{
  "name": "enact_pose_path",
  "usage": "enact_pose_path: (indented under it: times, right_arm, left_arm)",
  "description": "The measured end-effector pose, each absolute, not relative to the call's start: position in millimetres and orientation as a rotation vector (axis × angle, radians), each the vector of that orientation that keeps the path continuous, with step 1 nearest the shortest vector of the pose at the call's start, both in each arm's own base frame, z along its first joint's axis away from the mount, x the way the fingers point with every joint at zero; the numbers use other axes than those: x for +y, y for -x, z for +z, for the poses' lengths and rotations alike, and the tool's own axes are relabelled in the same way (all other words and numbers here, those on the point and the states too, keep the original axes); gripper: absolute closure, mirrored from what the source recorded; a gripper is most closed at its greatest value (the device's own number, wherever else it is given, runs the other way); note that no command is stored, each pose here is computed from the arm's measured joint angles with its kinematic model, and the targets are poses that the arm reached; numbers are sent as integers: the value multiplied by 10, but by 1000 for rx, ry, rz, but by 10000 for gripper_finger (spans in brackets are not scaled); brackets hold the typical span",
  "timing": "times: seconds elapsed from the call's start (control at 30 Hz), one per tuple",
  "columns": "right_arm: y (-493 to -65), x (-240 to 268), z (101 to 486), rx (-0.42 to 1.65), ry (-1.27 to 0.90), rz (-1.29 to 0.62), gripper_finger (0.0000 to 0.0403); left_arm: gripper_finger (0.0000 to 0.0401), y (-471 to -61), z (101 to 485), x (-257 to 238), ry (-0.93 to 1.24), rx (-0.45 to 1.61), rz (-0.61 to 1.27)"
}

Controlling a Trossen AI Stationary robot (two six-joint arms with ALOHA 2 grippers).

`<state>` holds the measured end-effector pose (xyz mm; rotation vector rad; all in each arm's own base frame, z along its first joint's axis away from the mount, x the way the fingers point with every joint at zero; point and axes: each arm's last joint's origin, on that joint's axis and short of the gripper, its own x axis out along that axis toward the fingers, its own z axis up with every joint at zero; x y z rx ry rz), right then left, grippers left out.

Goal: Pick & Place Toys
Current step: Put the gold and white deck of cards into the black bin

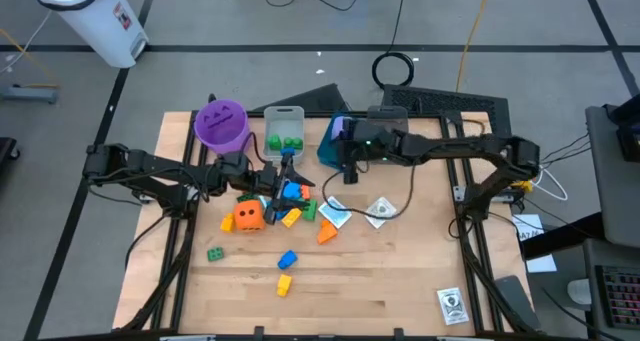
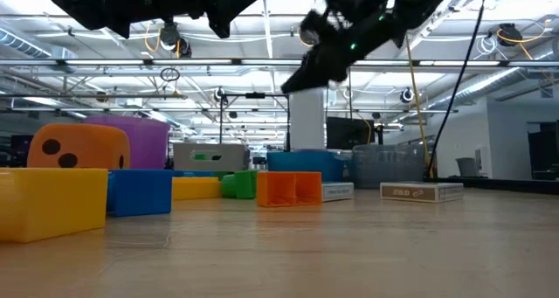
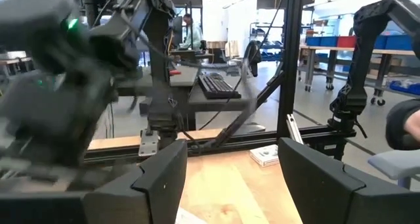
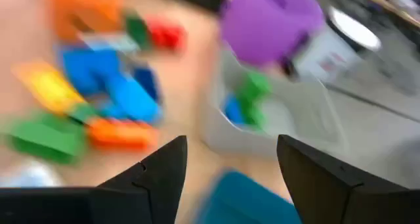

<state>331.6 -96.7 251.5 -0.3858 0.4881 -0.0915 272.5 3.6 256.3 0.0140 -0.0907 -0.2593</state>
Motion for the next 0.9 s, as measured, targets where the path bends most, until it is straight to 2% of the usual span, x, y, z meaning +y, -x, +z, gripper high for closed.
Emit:
enact_pose_path:
  times: [0.07, 0.2, 0.5, 0.7, 0.8, 0.9]
  right_arm:
    - [-3243, -905, 2584, 417, 339, -44, 179]
    - [-3011, -833, 2566, 314, 278, -69, 191]
    - [-2322, -450, 2029, 68, 277, -22, 207]
    - [-1952, -248, 1643, 26, 267, 26, 207]
    - [-1811, -238, 1532, 20, 271, -47, 210]
    - [-1703, -243, 1453, 26, 272, -119, 213]
  left_arm:
    - [158, -2725, 2563, 36, -14, -90, -259]
    - [158, -2726, 2564, 38, -18, -92, -252]
    - [158, -2739, 2550, 88, -30, -82, -72]
    - [158, -2737, 2561, 149, -56, -91, 114]
    - [158, -2722, 2603, 254, -55, -132, 229]
    - [158, -2698, 2660, 384, -30, -194, 268]
